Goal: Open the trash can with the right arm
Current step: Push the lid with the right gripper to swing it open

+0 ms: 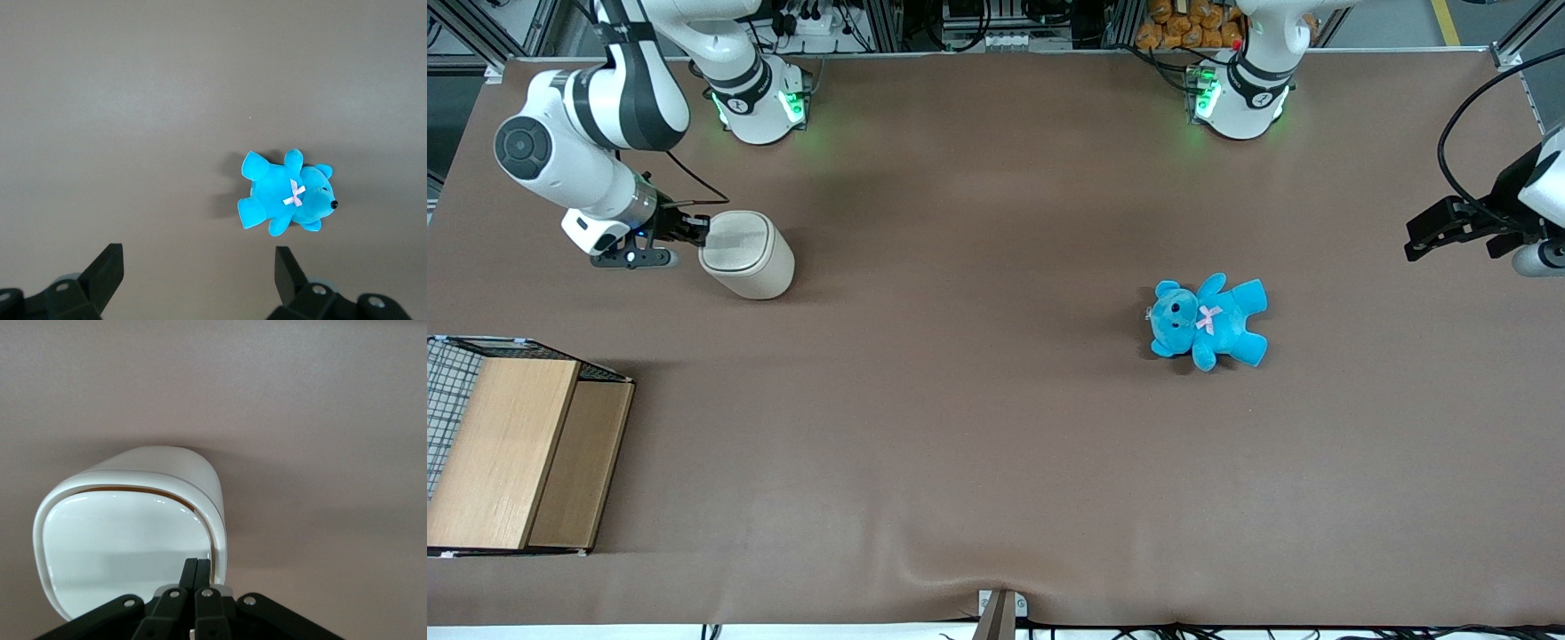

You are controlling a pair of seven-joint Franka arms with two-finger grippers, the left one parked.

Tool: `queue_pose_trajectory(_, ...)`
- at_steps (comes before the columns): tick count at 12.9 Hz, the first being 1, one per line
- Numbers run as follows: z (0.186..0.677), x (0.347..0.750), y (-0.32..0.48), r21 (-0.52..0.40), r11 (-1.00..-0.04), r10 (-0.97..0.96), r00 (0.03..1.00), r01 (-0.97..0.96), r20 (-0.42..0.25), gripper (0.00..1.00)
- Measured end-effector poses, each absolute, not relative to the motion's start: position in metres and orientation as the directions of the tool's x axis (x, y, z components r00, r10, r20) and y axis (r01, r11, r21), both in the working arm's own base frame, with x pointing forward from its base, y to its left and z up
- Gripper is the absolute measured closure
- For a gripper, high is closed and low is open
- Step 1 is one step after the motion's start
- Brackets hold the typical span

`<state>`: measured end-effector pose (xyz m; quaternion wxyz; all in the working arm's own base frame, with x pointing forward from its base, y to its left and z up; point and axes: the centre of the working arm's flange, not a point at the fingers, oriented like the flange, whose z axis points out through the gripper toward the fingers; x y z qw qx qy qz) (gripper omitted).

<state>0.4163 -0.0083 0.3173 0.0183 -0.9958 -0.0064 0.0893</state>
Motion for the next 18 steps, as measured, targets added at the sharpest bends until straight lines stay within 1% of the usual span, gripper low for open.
queue_pose_trajectory(4,0.308,0.415,-0.008,-0.037,-0.999,0.017,0.981,0.010,-0.193,0.99)
queue_pose_trajectory(10,0.305,0.416,-0.008,-0.036,-0.999,0.016,0.984,0.010,-0.178,0.99)
queue_pose_trajectory(12,0.305,0.415,-0.008,-0.036,-0.999,0.016,0.983,0.010,-0.184,0.99)
queue_pose_trajectory(13,0.305,0.414,-0.007,-0.037,-0.999,0.017,0.981,0.010,-0.192,0.99)
queue_pose_trajectory(15,0.309,0.412,-0.006,-0.040,-0.999,0.022,0.969,0.012,-0.246,0.99)
queue_pose_trajectory(18,0.336,0.421,0.001,-0.048,-0.999,0.019,0.950,0.004,-0.310,0.98)
